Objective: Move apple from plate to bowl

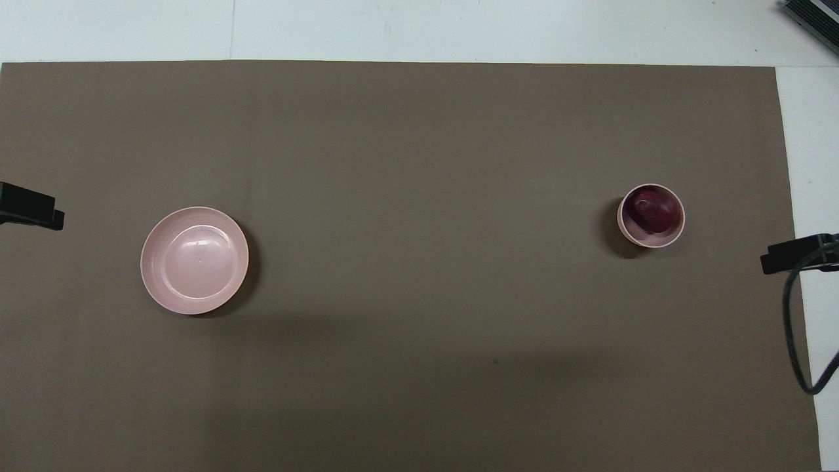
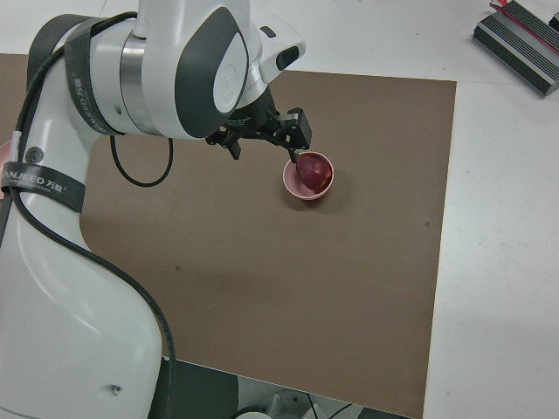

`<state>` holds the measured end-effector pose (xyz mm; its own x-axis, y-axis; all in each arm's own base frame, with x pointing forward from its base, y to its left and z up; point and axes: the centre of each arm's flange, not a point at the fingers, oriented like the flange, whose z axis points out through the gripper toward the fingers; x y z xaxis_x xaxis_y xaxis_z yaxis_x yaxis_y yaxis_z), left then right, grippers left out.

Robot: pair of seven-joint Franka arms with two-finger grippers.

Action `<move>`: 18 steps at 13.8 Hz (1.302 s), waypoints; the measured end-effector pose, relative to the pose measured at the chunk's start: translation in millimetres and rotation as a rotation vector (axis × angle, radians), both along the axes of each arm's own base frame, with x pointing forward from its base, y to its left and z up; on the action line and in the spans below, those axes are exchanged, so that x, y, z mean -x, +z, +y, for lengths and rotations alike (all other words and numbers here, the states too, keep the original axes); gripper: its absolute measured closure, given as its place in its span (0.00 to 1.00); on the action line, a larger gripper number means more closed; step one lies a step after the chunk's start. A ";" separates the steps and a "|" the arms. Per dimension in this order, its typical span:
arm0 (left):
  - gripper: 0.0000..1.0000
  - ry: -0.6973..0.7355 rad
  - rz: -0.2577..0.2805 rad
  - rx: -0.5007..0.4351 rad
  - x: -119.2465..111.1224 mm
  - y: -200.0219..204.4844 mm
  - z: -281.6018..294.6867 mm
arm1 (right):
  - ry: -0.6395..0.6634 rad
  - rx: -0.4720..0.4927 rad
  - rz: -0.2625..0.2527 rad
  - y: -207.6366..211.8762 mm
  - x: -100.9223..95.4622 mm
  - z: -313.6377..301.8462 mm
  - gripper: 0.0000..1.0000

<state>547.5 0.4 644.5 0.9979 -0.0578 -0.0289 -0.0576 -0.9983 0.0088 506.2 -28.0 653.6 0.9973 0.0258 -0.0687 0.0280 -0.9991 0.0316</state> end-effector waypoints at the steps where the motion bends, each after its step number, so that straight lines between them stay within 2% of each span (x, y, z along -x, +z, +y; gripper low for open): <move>1: 0.00 -0.007 0.000 0.000 0.6 0.7 -0.7 | 0.000 0.000 -0.002 0.7 0.3 -0.1 0.00; 12: 0.00 -0.007 -0.002 0.000 1.2 1.7 0.5 | 0.027 -0.004 -0.004 0.7 5.2 13.1 0.00; 15: 0.00 -0.008 -0.002 0.000 1.2 1.7 0.3 | 0.004 -0.056 -0.019 1.9 3.9 5.1 0.00; 18: 0.00 -0.013 -0.002 0.001 1.2 1.7 -1.9 | -0.007 -0.066 -0.021 2.0 4.0 -0.1 0.00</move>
